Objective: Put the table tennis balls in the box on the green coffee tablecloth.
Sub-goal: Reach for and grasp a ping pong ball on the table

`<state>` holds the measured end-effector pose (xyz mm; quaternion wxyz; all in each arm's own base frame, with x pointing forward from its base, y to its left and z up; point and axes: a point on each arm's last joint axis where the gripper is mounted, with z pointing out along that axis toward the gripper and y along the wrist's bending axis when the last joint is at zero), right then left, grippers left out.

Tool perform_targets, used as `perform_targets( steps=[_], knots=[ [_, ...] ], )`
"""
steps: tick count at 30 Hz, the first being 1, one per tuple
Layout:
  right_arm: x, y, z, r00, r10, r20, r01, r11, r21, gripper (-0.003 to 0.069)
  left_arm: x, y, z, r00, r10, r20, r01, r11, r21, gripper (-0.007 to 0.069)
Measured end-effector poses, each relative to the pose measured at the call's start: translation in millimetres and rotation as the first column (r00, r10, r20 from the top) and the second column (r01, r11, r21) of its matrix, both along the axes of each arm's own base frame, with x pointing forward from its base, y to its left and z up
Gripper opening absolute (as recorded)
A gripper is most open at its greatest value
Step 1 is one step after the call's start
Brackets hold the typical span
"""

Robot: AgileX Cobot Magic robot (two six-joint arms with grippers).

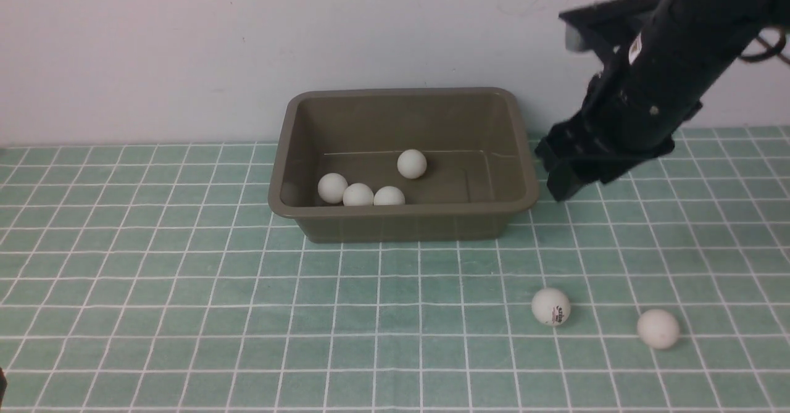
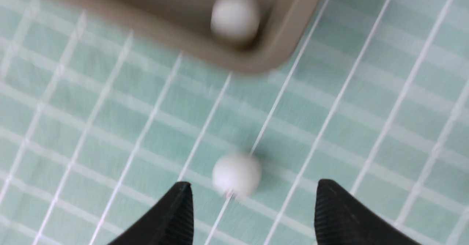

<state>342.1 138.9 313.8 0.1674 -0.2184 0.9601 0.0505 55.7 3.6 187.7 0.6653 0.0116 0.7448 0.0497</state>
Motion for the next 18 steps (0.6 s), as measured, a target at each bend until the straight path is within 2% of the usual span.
perform_targets(
  steps=[11, 18],
  knots=[
    [6, 7, -102, 0.988, 0.003, -0.152, -0.003, 1.0, -0.002, 0.0406, 0, 0, 0, 1.0, 0.0, 0.0, 0.0, 1.0, 0.0, -0.0008],
    [15, 11, -122, 0.989, -0.005, -0.148, 0.005, 1.0, -0.001, 0.0406, 0, 0, 0, 1.0, 0.0, 0.0, 0.0, 1.0, 0.0, -0.0008]
  ],
)
